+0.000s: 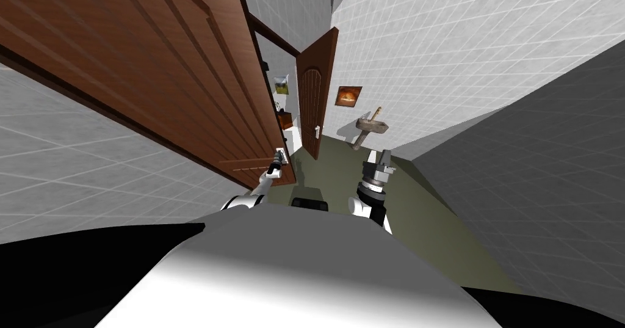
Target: Pull the door open
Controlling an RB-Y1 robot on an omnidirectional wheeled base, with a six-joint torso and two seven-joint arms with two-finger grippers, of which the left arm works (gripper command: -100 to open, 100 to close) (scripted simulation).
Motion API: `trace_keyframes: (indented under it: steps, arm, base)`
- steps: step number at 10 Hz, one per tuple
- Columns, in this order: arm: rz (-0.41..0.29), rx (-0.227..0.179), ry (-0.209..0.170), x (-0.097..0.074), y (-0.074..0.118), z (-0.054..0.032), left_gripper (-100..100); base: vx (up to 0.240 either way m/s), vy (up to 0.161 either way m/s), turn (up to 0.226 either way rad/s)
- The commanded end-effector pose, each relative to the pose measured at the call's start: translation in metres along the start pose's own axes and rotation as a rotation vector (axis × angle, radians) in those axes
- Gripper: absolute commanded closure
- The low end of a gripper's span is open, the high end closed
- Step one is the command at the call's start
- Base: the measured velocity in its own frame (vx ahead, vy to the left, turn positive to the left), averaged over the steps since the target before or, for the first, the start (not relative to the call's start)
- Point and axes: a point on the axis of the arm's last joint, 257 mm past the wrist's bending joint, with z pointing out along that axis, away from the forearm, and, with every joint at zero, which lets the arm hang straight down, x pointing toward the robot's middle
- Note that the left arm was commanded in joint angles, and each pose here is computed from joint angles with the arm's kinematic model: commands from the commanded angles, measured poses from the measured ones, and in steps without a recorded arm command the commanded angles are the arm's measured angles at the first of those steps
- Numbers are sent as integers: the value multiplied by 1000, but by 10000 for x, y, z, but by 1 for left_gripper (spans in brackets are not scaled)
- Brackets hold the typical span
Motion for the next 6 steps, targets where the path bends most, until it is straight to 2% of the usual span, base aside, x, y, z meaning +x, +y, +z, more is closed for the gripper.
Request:
trace_keyframes:
  steps: [1, 3, 6]
  arm:
    - [-1, -5, 17, 67, 25, -9, 100]
    - [-1, -3, 36, 125, 17, -8, 100]
    - [-2, -2, 65, 212, 8, -10, 100]
  base:
    - [-178, 69, -94]
    - [-220, 43, -107]
    - [-206, 88, -117]
